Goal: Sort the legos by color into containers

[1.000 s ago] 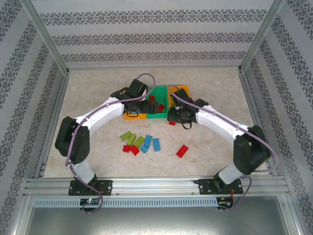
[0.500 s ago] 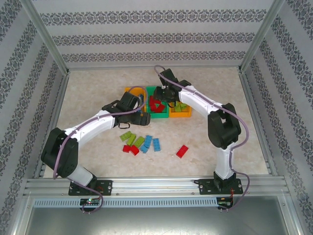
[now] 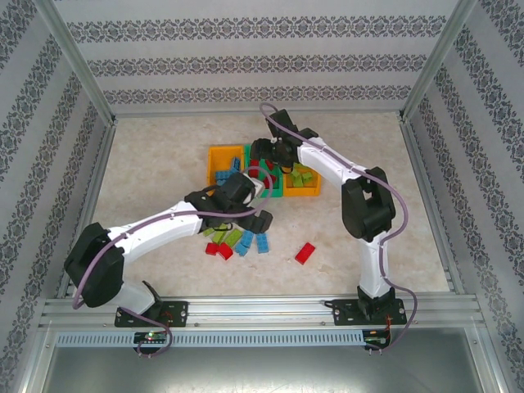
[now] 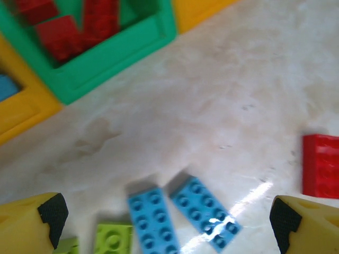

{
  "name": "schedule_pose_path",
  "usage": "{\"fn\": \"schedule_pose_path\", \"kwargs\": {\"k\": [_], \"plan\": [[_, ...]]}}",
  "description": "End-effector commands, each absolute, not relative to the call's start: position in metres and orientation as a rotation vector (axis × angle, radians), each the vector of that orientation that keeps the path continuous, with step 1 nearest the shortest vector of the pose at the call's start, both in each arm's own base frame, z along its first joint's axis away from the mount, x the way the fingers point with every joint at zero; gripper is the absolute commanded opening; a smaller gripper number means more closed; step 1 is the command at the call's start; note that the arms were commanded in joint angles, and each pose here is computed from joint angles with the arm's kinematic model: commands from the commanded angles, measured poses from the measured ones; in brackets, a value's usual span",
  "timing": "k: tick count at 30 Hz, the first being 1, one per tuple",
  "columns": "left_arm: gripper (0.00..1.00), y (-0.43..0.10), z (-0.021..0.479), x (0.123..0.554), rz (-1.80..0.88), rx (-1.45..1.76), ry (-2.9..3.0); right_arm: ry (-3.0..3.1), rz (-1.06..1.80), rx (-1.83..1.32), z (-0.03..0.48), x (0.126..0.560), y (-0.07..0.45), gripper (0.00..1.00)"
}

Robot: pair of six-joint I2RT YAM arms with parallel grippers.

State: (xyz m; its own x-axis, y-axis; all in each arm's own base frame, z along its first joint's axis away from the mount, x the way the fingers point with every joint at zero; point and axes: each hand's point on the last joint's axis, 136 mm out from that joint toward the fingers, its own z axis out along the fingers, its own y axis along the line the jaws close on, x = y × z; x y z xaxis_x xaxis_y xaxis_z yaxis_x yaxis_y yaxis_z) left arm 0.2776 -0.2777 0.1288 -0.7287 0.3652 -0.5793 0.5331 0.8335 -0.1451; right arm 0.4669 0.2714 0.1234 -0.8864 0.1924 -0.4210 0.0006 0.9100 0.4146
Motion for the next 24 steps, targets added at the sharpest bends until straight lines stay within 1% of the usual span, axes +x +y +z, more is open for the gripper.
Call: {"fn": "schedule_pose_path", "kwargs": {"k": [1,5,8,16,21,24], "plan": [[1.0,-0.315,0.133,0.263,-0.465,0.814,2.421,2.503,0.624,0.142,0.171,0.455,0.265,0.85],[0.99,-0.353,0.114,0.233,-0.476,1.012,2.412,2.476,0.499,0.151,0.18,0.432,0.225,0.92],[0.99,-0.367,0.1,0.223,-0.425,1.087,2.424,2.471,0.402,0.21,0.18,0.413,0.183,0.98],[0.98,-0.39,0.077,0.217,-0.407,1.115,2.528,2.408,0.263,0.468,0.171,0.357,0.076,0.98],[0.98,-0.399,0.064,0.214,-0.383,1.086,2.583,2.386,0.2,0.581,0.164,0.33,0.036,0.98],[0.97,-0.402,0.062,0.217,-0.352,1.07,2.603,2.375,0.185,0.621,0.161,0.319,0.024,0.98]]}}
